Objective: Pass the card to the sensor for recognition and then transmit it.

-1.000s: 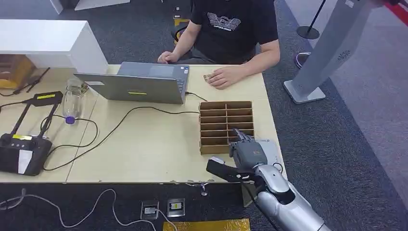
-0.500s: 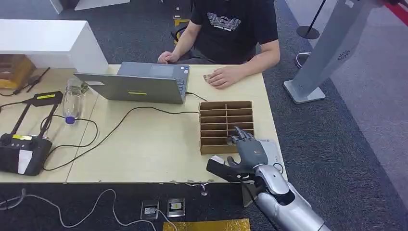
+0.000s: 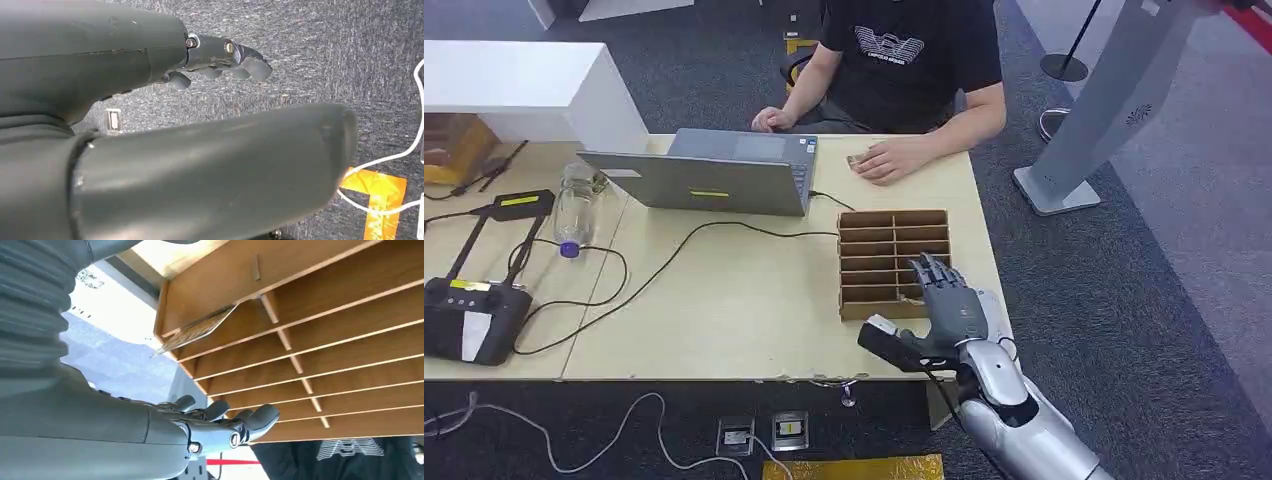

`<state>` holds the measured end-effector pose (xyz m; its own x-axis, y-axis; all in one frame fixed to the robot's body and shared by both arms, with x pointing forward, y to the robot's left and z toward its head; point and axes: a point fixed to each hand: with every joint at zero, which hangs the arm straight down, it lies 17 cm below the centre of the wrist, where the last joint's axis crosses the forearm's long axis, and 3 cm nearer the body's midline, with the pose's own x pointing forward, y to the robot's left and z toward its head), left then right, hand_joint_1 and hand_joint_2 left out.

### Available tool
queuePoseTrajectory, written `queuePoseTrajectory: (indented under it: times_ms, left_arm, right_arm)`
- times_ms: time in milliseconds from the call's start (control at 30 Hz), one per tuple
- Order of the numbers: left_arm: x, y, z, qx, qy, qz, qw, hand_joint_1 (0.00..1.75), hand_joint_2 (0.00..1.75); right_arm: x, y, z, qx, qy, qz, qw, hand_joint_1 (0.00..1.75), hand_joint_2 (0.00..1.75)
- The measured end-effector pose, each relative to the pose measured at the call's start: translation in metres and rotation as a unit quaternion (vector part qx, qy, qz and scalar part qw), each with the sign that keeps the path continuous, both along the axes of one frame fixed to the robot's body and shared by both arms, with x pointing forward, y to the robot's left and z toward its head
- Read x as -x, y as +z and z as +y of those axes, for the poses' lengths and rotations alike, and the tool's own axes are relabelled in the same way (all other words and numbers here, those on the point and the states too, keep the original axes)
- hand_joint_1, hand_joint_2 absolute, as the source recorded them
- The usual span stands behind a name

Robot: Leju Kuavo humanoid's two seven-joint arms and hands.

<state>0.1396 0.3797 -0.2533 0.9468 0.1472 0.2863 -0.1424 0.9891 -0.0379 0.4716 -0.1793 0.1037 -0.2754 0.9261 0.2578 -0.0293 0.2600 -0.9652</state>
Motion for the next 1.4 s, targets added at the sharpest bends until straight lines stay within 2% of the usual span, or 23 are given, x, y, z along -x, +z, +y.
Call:
queuePoseTrajectory:
  times_ms: [367, 1100, 1133, 1167, 1200, 1233, 1400]
  left_arm:
    - [0.001, 0.000, 0.002, 0.000, -0.003, 0.000, 1.000, 0.00, 0.00]
    - [0.000, 0.001, 0.003, 0.001, 0.000, 0.000, 1.000, 0.00, 0.00]
    - [0.000, 0.001, 0.003, 0.001, 0.000, 0.000, 1.000, 0.00, 0.00]
    - [0.000, 0.001, 0.002, 0.002, 0.000, 0.000, 1.000, 0.00, 0.00]
    - [0.000, 0.001, 0.003, 0.002, 0.000, 0.000, 1.000, 0.00, 0.00]
    - [0.000, 0.001, 0.003, 0.002, 0.000, 0.000, 1.000, 0.00, 0.00]
    - [0.000, 0.001, 0.006, 0.000, 0.000, 0.000, 1.000, 0.00, 0.00]
  right_arm:
    - [-0.005, -0.001, -0.015, 0.015, -0.021, 0.003, 1.000, 0.00, 1.75]
    - [-0.002, -0.010, -0.013, 0.031, -0.014, 0.021, 0.999, 0.00, 1.75]
    - [-0.002, -0.010, -0.013, 0.032, -0.013, 0.021, 0.999, 0.05, 1.75]
    - [-0.002, -0.011, -0.012, 0.032, -0.013, 0.021, 0.999, 0.28, 1.75]
    - [-0.002, -0.011, -0.012, 0.033, -0.013, 0.021, 0.999, 0.96, 1.75]
    - [-0.002, -0.010, -0.012, 0.033, -0.012, 0.020, 0.999, 1.75, 1.75]
    - [-0.002, -0.011, -0.013, 0.033, -0.016, 0.020, 0.999, 1.75, 1.75]
